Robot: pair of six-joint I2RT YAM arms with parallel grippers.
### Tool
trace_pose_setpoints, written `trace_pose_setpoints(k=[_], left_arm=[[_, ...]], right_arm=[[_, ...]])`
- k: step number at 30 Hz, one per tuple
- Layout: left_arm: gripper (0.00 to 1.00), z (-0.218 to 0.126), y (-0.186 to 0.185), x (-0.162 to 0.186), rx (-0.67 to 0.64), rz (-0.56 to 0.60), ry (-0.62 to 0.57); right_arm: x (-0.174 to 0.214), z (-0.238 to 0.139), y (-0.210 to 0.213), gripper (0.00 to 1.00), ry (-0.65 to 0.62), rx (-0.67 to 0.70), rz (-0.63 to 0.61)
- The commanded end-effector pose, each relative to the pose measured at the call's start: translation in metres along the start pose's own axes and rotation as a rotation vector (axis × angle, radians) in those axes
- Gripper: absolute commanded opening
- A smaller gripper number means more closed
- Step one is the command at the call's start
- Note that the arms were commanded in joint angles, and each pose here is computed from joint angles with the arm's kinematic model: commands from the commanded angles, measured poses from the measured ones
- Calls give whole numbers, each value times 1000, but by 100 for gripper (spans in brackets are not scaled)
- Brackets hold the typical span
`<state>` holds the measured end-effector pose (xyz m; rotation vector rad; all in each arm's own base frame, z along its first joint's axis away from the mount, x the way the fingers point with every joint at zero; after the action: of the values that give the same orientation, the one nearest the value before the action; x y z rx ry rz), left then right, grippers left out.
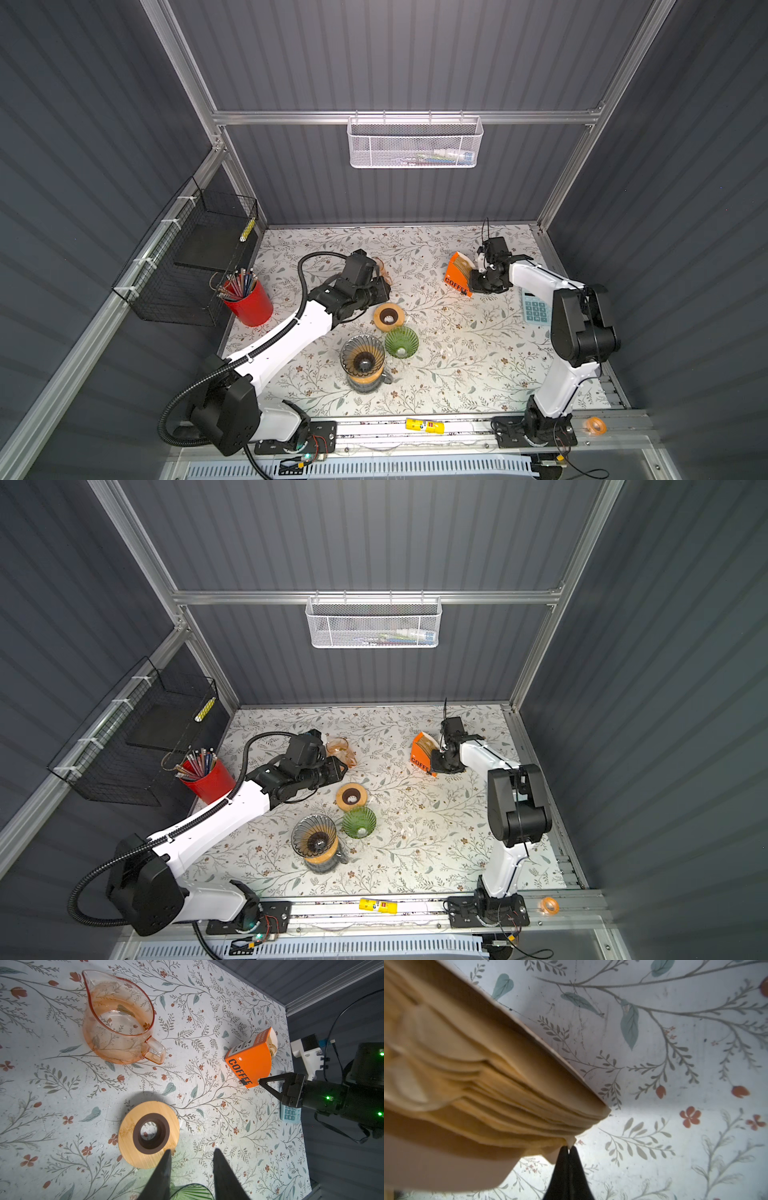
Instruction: Place the coffee filter in the dripper
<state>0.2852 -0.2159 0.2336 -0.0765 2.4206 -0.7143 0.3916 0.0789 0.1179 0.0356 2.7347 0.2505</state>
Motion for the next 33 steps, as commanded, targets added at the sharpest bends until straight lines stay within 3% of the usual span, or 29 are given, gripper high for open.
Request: trace_pose_setpoints(k=[1,4,5,8,11,33], left_arm=[[35,-1,-5,-6,5,20,-7],[35,-2,-5,-5,6,19,-7],[35,-2,-5,-5,7,17,-9],[35,-2,-4,-4,7,17,-8],[35,-3,-4,-4,9,17,-10],[35,-1,-3,-4,4,19,-6]], right_arm=[[4,-17,3,0,-18,0,-6],[7,-21,3,0,-23,-4,-6],[7,-20,3,8,-22,-4,-6],[9,-15,3,17,-5,3,-10],[7,-10,4,21,6,7,-15],[1,2,4,19,20,39,-28]])
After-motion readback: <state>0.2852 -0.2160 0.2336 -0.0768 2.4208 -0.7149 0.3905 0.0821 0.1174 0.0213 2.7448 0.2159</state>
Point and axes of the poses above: each gripper's point midway between its finger pads, its own z axis out along the fingers, its own y axis along the line the jaws close on, x = y × z, the point moved 6 cm from there along -z, back along the fingers, and after that the axes turned 1 degree about z, right-handed, at the moved point
